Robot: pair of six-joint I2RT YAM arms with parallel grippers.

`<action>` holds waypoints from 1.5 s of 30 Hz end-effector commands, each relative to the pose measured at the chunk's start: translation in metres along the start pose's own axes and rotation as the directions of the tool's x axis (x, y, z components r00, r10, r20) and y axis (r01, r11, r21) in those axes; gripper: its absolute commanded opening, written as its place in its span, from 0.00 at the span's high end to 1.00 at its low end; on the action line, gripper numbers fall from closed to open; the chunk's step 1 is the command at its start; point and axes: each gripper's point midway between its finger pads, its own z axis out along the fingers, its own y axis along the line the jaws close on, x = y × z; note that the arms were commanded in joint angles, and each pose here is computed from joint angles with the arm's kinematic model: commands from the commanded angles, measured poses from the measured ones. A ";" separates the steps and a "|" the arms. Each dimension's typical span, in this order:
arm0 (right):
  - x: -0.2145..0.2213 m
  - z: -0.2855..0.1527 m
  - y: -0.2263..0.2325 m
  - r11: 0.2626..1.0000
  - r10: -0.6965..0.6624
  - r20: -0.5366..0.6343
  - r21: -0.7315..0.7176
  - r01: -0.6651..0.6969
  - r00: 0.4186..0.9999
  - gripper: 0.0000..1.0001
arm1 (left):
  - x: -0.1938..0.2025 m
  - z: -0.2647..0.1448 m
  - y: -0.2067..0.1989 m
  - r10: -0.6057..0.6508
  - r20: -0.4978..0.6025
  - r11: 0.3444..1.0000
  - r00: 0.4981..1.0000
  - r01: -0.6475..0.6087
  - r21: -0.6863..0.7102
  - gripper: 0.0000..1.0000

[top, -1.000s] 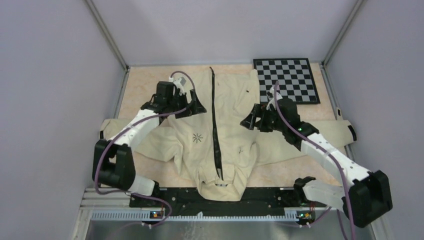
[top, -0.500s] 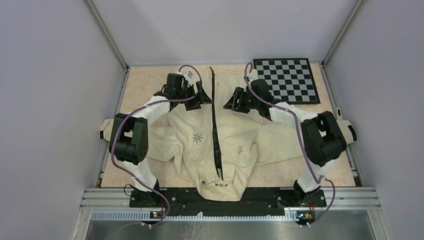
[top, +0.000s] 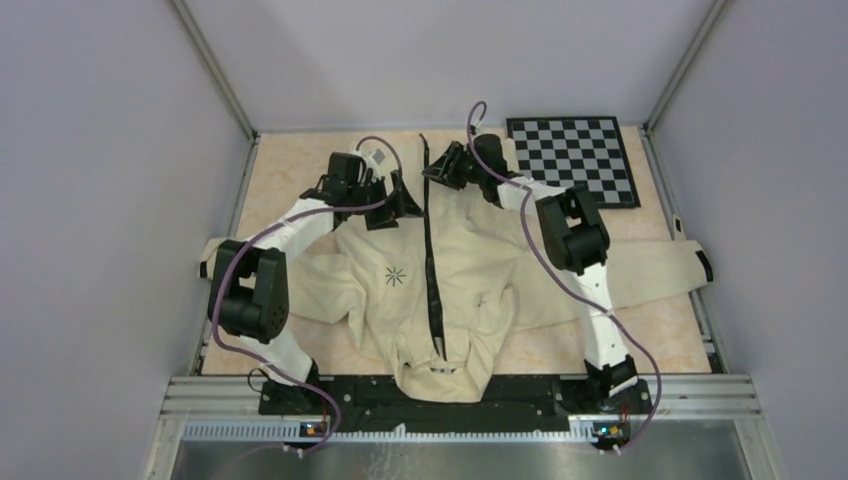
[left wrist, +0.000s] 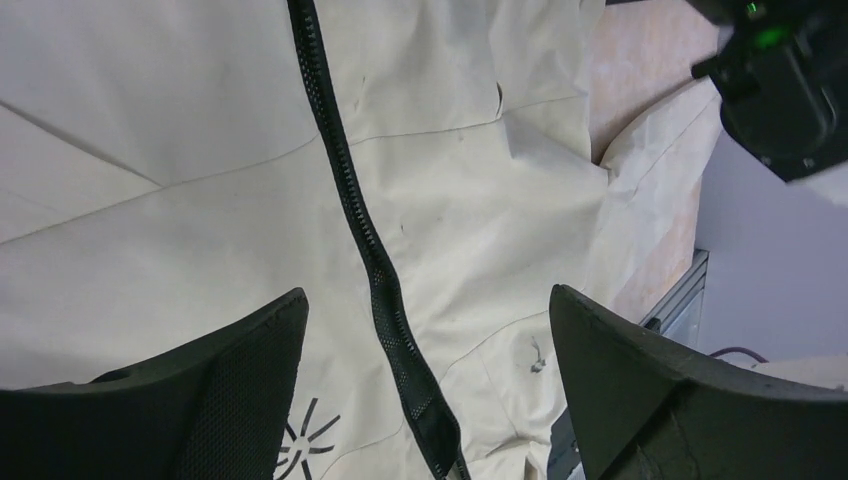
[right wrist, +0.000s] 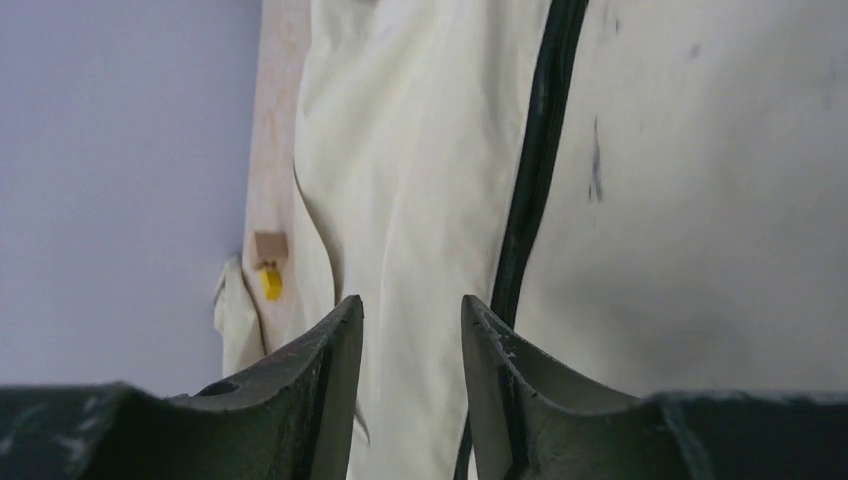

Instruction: Zip up the jacket

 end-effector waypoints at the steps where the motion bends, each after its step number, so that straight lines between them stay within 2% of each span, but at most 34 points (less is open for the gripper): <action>1: -0.044 0.027 0.019 0.998 0.029 0.087 -0.063 -0.024 0.996 0.61 | -0.003 -0.024 -0.021 0.107 0.043 0.994 0.993 -0.108 0.023 0.08; 6: -0.056 0.050 -0.013 0.998 0.037 0.141 0.037 -0.043 0.989 0.63 | -0.012 -0.037 -0.029 0.170 0.089 0.985 0.981 -0.171 0.000 0.08; 14: -0.056 0.068 -0.044 0.994 0.027 0.168 0.097 -0.044 0.985 0.63 | -0.031 -0.044 -0.034 0.221 0.120 0.975 0.968 -0.217 -0.041 0.05; 18: -0.060 0.081 -0.048 0.996 0.030 0.187 0.077 -0.045 0.982 0.63 | -0.033 -0.041 -0.027 0.139 0.141 0.989 0.980 -0.129 -0.073 0.06; 25: -0.062 0.092 -0.055 0.998 0.038 0.227 0.046 -0.049 0.973 0.62 | -0.044 -0.037 -0.007 0.060 0.175 0.997 0.983 -0.050 -0.061 0.06; 36: -0.058 0.111 -0.034 0.998 -0.056 0.294 0.026 0.051 0.954 0.62 | -0.069 -0.035 0.000 -0.003 0.151 1.000 0.989 0.006 -0.023 0.07; 38: -0.060 0.111 -0.027 0.998 -0.055 0.300 -0.008 0.060 0.952 0.67 | -0.069 -0.039 0.001 -0.048 0.151 0.999 0.987 0.049 -0.007 0.07; 42: -0.067 0.104 -0.006 0.994 -0.034 0.287 -0.088 0.062 0.957 0.90 | -0.066 -0.056 -0.007 -0.141 0.164 0.989 0.976 0.131 0.070 0.08; 45: -0.070 0.096 0.006 0.989 -0.026 0.269 -0.132 0.063 0.963 0.94 | -0.064 -0.073 -0.013 -0.097 0.210 0.995 0.973 0.088 0.049 0.06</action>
